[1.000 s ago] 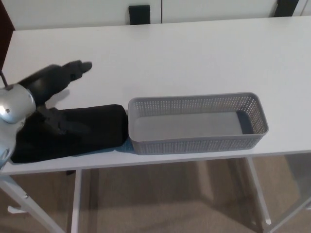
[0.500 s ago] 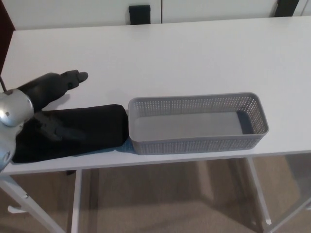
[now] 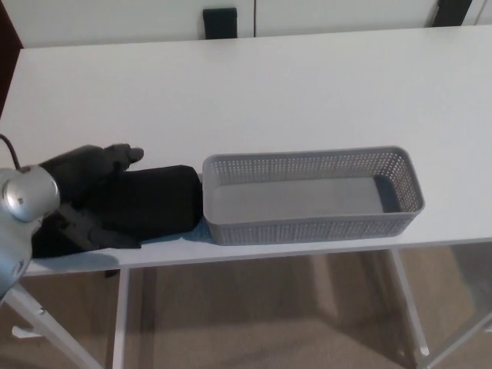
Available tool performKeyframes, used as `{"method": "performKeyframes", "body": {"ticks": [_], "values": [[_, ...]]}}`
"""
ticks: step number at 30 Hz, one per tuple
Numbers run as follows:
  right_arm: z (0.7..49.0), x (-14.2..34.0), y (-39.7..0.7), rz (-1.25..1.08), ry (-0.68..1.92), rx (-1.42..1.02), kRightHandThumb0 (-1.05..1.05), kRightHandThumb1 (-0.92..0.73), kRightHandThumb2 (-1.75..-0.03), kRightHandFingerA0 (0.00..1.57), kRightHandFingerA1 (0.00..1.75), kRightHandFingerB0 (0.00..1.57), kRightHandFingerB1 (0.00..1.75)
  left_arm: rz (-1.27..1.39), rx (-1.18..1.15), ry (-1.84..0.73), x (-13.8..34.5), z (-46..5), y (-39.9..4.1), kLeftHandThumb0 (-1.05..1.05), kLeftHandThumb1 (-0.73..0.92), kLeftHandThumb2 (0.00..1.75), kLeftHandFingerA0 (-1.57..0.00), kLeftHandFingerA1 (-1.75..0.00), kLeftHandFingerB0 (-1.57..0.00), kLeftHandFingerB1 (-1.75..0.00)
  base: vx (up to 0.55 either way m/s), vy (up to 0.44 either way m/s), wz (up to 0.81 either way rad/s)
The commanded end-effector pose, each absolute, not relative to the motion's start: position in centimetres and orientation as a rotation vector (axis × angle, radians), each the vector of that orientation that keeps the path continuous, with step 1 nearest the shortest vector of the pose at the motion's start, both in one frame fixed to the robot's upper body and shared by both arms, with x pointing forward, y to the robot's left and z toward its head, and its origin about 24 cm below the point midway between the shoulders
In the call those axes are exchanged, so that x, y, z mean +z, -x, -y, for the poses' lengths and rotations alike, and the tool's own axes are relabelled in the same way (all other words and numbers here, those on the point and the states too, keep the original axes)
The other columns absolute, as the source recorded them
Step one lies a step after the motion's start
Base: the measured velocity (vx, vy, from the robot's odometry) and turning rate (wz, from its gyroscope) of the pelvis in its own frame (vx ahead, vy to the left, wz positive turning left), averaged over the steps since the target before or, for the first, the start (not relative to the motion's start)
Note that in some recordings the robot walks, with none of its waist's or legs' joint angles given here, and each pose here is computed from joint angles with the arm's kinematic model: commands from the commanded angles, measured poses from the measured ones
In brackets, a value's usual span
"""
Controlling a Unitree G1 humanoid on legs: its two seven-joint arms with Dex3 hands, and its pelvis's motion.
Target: The robot walk towards a table in front and pick up a black pencil case on the left hand side and put the pencil case into a small container on the right hand side
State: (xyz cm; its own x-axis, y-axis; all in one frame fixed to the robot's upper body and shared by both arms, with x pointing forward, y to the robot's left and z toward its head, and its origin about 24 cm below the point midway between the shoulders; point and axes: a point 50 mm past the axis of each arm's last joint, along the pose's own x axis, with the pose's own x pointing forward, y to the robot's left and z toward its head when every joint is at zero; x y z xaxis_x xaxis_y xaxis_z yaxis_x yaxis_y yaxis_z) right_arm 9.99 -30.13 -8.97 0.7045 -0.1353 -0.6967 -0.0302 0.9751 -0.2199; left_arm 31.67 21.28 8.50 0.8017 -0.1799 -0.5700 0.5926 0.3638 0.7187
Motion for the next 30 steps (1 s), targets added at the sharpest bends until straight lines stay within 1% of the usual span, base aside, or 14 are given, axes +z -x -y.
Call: {"method": "performKeyframes", "body": {"ticks": [1,13,14,15,16,18,19,21,22,23,25,26,29,30], "values": [[30.5,-8.9,-9.9,-0.795,0.224,-0.060,-0.35,-0.59,-0.58,0.51,0.42,0.17,0.29,-0.491,-0.522,-1.116,7.6,-21.9,-31.4,-0.70,0.45,0.55,0.00,0.00,0.00,0.00,0.00,0.000,0.00],[30.3,-8.1,-10.7,-0.756,0.209,-0.061,-0.34,-0.61,-0.58,0.51,0.43,0.17,0.29,-0.493,-0.548,-1.127,6.1,-22.2,-31.6,-0.65,0.45,0.54,0.00,0.00,0.00,0.00,0.00,0.000,0.00],[30.3,-8.0,-10.8,-0.753,0.206,-0.061,-0.34,-0.61,-0.59,0.50,0.43,0.17,0.29,-0.489,-0.563,-1.116,5.8,-22.2,-31.6,-0.64,0.40,0.74,0.00,0.00,0.00,-0.02,0.00,0.000,0.00],[30.2,-8.0,-10.8,-0.752,0.206,-0.059,-0.35,-0.61,-0.59,0.49,0.43,0.17,0.29,-0.487,-0.571,-1.110,5.7,-22.1,-31.6,-0.59,0.37,0.74,-0.02,-0.09,0.00,-0.07,0.00,0.000,0.00],[30.2,-8.0,-10.9,-0.752,0.208,-0.056,-0.35,-0.61,-0.59,0.50,0.43,0.17,0.29,-0.487,-0.580,-1.107,5.5,-22.0,-31.5,-0.57,0.36,0.73,-0.11,-0.46,0.00,-0.08,0.00,0.000,0.00],[30.1,-8.1,-10.8,-0.756,0.207,-0.055,-0.35,-0.62,-0.58,0.50,0.42,0.18,0.28,-0.486,-0.603,-1.094,5.0,-21.8,-31.3,-0.57,0.37,0.71,-0.17,-0.43,0.00,-0.04,0.00,0.000,0.00],[30.0,-8.1,-10.7,-0.759,0.207,-0.055,-0.36,-0.61,-0.59,0.50,0.42,0.17,0.29,-0.486,-0.612,-1.088,4.8,-21.8,-31.2,-0.52,0.34,0.70,-0.19,-0.45,0.00,-0.13,0.00,0.000,0.00],[30.0,-8.3,-10.7,-0.766,0.204,-0.056,-0.34,-0.61,-0.58,0.48,0.43,0.18,0.28,-0.483,-0.618,-1.092,4.0,-21.4,-30.6,-0.38,0.41,0.62,-0.51,-0.48,-0.08,-0.27,0.00,0.000,0.00],[30.0,-8.3,-10.7,-0.764,0.204,-0.055,-0.34,-0.61,-0.58,0.48,0.43,0.18,0.28,-0.476,-0.619,-1.091,3.9,-21.3,-30.5,-0.38,0.41,0.62,-0.51,-0.48,-0.08,-0.27,0.00,0.000,0.00],[30.0,-8.3,-10.8,-0.763,0.204,-0.055,-0.35,-0.61,-0.59,0.48,0.43,0.18,0.29,-0.464,-0.625,-1.088,3.8,-21.2,-30.4,-0.21,0.36,0.83,-0.54,-0.65,0.00,-0.43,0.00,0.000,0.00],[30.1,-8.2,-10.8,-0.755,0.205,-0.055,-0.36,-0.61,-0.59,0.50,0.43,0.18,0.29,-0.445,-0.628,-1.067,3.7,-21.1,-30.2,-0.18,0.41,0.87,-0.65,-0.70,-0.05,-0.45,0.00,0.000,0.00],[30.1,-8.2,-10.9,-0.755,0.205,-0.057,-0.35,-0.61,-0.59,0.49,0.43,0.17,0.29,-0.437,-0.633,-1.044,3.8,-20.9,-30.0,-0.23,0.70,0.64,-0.88,-0.53,-0.32,-0.33,0.00,0.000,0.00],[30.0,-8.1,-11.1,-0.750,0.199,-0.060,-0.34,-0.62,-0.59,0.49,0.43,0.17,0.29,-0.413,-0.639,-1.045,4.1,-20.8,-30.0,-0.16,0.80,0.65,-1.00,-0.66,-0.44,-0.35,0.00,0.000,0.00],[30.0,-8.1,-11.1,-0.755,0.203,-0.064,-0.34,-0.61,-0.59,0.49,0.43,0.17,0.29,-0.397,-0.659,-1.039,4.1,-20.7,-29.9,-0.10,0.85,0.65,-1.10,-0.98,-0.69,-0.45,0.00,0.000,0.00]]}}
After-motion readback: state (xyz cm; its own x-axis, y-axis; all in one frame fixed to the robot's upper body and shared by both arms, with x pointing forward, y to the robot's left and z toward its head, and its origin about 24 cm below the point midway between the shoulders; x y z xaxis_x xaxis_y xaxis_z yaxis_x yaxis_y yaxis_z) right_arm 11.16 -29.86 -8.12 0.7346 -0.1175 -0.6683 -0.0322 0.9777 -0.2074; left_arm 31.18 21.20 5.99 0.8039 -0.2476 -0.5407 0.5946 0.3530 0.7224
